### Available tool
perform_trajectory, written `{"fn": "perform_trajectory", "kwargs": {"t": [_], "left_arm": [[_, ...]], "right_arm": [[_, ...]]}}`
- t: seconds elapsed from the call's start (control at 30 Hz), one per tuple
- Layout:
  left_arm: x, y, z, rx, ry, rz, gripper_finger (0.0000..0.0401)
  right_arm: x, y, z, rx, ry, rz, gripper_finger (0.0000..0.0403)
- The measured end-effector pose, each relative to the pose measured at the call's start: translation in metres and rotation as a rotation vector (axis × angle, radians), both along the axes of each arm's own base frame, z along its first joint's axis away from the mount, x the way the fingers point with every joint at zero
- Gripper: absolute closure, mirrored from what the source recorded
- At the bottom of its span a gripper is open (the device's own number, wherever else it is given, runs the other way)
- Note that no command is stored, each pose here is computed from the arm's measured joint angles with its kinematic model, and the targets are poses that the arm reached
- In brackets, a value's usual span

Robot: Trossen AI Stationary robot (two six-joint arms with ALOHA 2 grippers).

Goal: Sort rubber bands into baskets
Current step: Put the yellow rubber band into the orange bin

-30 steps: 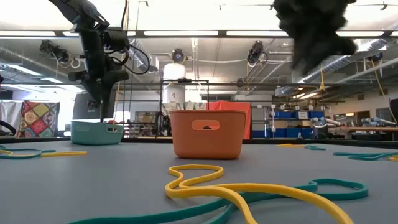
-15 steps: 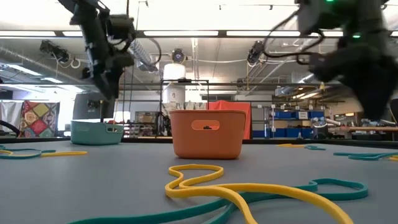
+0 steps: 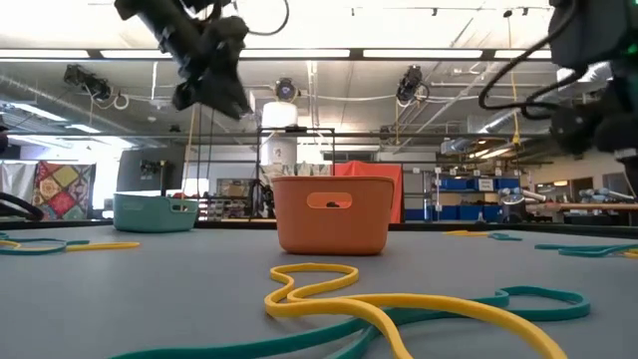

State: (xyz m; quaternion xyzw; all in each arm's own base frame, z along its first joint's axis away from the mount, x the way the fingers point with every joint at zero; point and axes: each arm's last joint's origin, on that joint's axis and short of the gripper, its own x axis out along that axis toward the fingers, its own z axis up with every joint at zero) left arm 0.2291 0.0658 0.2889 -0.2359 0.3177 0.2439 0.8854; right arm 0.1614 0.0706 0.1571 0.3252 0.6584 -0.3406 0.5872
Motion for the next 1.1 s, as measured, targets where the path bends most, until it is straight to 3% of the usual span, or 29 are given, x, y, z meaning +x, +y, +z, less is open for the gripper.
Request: {"fn": "perform_trajectory", "kwargs": {"t": [0.27, 0.47, 0.57, 0.7, 0.87, 1.1], "left_arm": [[0.012, -0.014, 0.008, 0.026, -0.115, -0.067, 0.0250], [0.016, -0.018, 0.011, 0.035, -0.159, -0.083, 0.0250], [0.018, -0.018, 0.014, 0.038, -0.189, -0.083, 0.0250], [0.019, -0.018, 0.015, 0.042, -0.205, -0.083, 0.0250], [0.019, -0.018, 0.015, 0.041, -0.206, -0.082, 0.0250], [0.020, -0.018, 0.016, 0.045, -0.215, -0.083, 0.0250]], "right_arm": [[-0.009, -0.001, -0.023, 0.030, -0.030, 0.026, 0.0285], [-0.011, -0.002, -0.025, 0.034, -0.029, 0.091, 0.0377], [-0.010, -0.002, -0.023, 0.036, -0.025, 0.112, 0.0392], [-0.005, 0.001, -0.007, 0.024, -0.007, 0.129, 0.0397], [0.010, 0.006, 0.038, -0.006, -0.101, 0.152, 0.0399], [0.040, 0.012, 0.088, -0.023, -0.389, 0.201, 0.0400]]}}
